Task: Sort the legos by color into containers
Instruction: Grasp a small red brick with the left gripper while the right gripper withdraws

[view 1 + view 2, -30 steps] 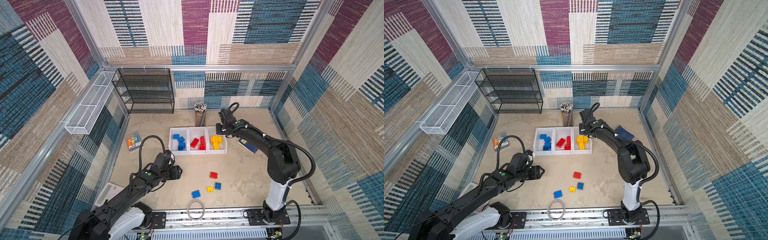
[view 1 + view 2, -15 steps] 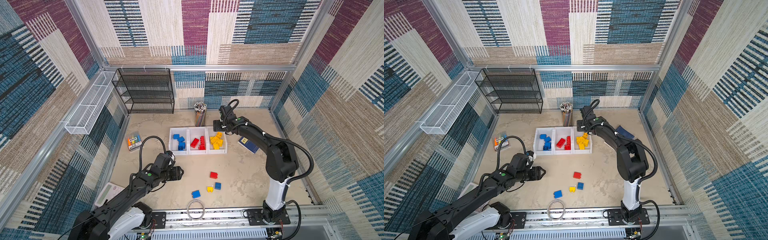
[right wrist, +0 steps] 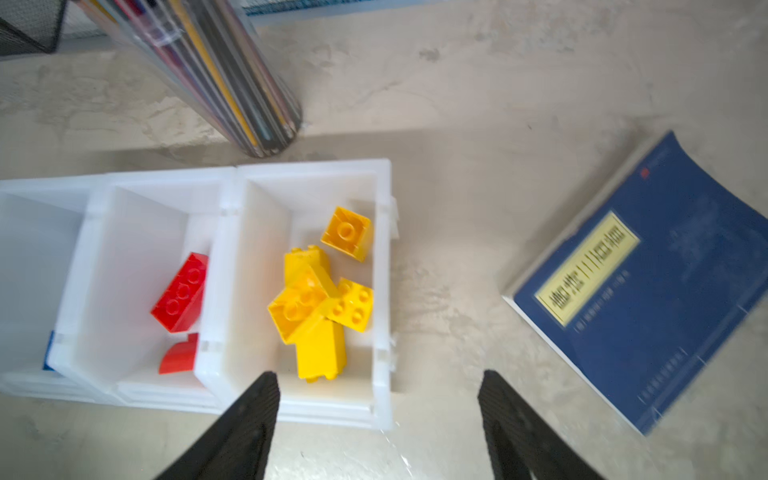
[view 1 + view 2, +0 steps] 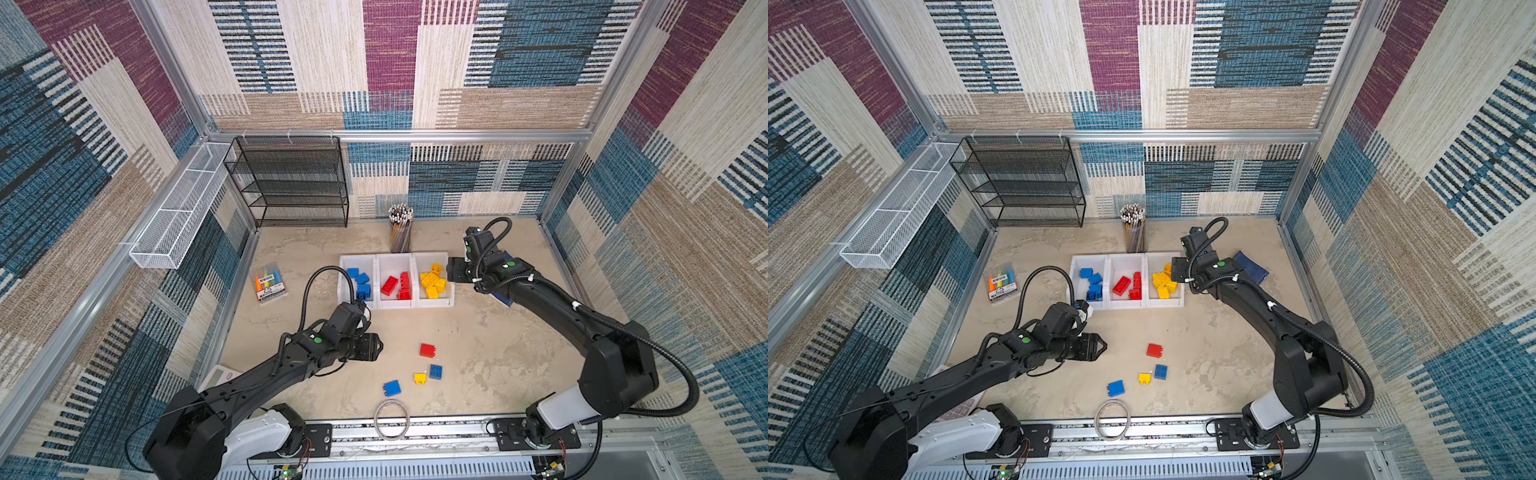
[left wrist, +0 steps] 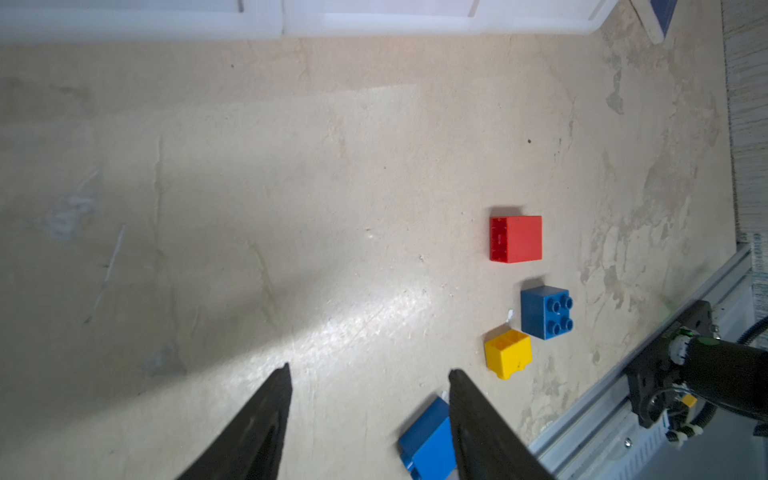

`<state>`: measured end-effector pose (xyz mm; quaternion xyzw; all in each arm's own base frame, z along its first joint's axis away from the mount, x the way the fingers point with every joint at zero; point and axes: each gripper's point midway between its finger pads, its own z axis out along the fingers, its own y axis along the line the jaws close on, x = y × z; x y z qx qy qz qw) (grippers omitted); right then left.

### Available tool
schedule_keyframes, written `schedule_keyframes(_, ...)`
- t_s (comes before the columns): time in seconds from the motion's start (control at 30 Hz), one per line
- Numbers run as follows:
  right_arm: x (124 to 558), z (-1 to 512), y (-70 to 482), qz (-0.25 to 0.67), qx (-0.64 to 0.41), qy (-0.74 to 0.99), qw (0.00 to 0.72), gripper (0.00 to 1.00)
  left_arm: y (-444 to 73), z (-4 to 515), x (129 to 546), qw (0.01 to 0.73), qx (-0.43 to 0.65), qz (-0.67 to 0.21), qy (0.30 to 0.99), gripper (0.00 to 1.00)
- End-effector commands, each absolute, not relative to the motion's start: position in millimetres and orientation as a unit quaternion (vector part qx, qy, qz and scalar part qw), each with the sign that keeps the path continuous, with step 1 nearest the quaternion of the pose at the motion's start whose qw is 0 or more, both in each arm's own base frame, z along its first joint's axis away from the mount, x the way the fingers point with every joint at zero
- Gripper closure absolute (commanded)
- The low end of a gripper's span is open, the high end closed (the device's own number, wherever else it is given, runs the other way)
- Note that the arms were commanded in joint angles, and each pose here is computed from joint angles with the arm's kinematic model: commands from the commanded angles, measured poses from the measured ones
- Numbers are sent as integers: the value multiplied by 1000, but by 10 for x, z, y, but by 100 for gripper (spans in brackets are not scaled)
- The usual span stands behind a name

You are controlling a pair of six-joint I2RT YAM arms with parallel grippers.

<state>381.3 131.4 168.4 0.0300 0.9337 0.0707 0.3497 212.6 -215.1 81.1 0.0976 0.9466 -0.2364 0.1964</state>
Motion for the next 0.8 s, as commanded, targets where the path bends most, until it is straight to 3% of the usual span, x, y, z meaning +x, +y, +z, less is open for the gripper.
schedule_keyframes(0.0,3663,1686,1098,70,76,927,361,21,-2370,851,2192,204,134,-237,940,37)
schedule_keyframes(0.4,3194,1498,746,71,124,925,351,19,-3216,707,2198,150,231,-219,936,35)
schedule_keyframes(0.77,3027,1412,692,75,131,925,348,19,-3497,387,2157,96,270,-130,949,31)
